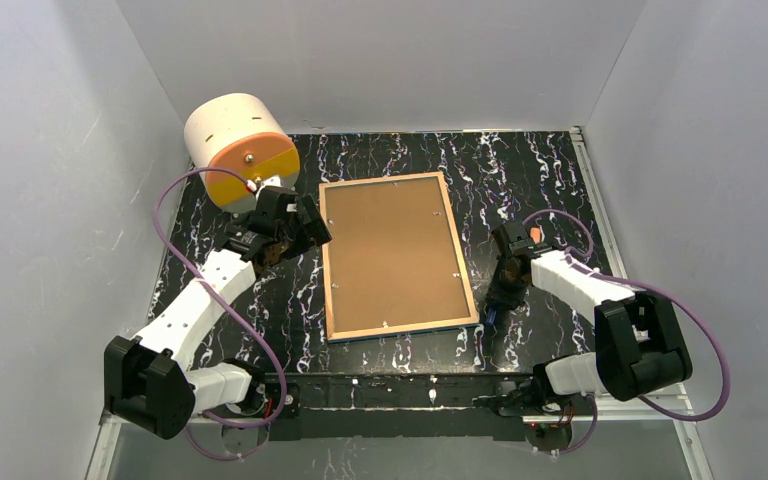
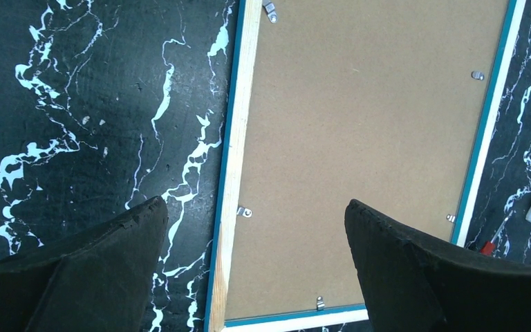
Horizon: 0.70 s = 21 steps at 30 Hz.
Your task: Take the photo out of the frame
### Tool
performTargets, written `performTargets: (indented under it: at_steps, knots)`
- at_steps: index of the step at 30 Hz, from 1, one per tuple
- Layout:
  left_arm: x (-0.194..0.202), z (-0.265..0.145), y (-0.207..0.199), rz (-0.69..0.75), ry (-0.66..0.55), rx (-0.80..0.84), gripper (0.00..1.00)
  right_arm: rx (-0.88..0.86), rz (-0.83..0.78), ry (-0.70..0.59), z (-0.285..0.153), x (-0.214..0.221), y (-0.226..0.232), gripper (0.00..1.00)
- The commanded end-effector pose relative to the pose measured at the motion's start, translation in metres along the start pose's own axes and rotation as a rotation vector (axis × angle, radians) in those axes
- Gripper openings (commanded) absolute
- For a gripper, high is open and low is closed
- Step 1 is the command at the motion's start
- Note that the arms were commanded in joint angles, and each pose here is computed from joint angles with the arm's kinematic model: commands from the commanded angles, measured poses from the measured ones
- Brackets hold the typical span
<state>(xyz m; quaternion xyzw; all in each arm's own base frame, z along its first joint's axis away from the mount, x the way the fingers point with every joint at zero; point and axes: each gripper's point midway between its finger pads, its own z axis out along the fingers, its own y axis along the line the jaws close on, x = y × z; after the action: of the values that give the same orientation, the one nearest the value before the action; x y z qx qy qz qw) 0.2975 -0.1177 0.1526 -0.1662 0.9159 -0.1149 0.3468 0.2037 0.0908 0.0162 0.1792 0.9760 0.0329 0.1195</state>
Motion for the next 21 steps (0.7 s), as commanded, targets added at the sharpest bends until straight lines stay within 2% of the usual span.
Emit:
performTargets:
  at_steps: [1, 10, 21]
  knots:
    - [-0.001, -0.005, -0.007, 0.002, 0.007, 0.046, 0.98, -0.045, 0.018, -0.042, -0.004, -0.01, 0.013, 0.01]
    - [0.023, 0.002, -0.004, 0.0, 0.056, 0.089, 0.98, -0.306, 0.106, -0.208, -0.058, -0.04, 0.055, 0.01]
    - [0.029, -0.005, -0.005, -0.026, 0.019, 0.157, 0.98, -0.772, 0.137, -0.332, -0.152, -0.058, 0.115, 0.01]
